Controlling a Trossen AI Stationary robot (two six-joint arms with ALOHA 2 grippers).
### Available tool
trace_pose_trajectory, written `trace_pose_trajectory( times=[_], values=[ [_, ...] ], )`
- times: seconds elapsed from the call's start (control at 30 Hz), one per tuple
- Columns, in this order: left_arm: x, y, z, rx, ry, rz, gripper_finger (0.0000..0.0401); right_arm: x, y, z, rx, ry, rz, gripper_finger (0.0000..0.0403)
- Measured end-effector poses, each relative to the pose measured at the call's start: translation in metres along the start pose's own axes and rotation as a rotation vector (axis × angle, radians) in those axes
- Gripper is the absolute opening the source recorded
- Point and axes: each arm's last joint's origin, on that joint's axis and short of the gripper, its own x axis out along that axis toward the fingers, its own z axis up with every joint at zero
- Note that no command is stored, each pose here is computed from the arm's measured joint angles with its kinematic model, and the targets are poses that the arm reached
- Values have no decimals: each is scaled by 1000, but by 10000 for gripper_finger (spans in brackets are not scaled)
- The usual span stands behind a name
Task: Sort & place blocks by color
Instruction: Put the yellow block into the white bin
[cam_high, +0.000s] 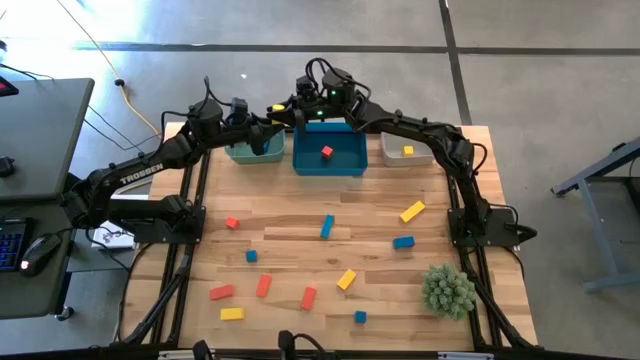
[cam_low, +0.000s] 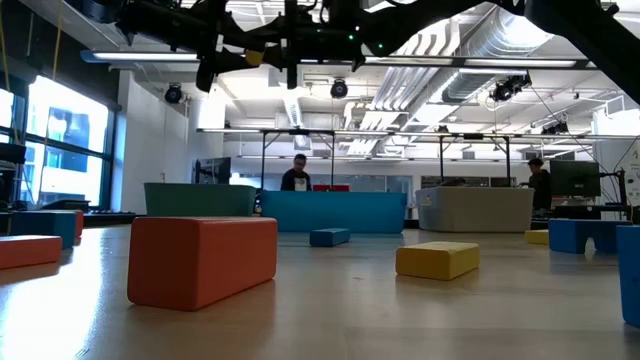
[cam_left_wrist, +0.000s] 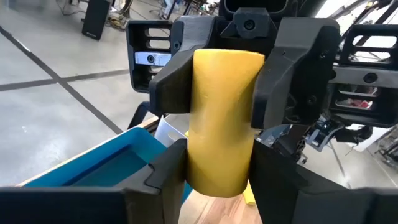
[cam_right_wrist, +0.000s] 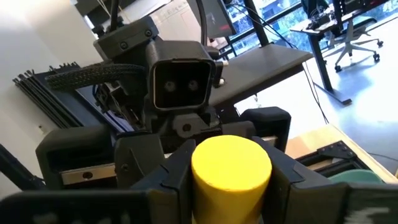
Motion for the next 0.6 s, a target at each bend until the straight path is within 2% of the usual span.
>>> trace_pose_trajectory(
  times=[0.2, 0.37, 0.6],
  values=[
    [3, 2, -2, 10, 12, 14, 160, -8, -11, 5, 7, -2, -15, 105],
    [6, 5, -4, 30, 28, 19, 187, -18, -25, 8, 28, 28, -29, 105],
    [8, 6, -6, 30, 38, 17, 218, -57, -55, 16, 29, 150, -185, 105]
  ],
)
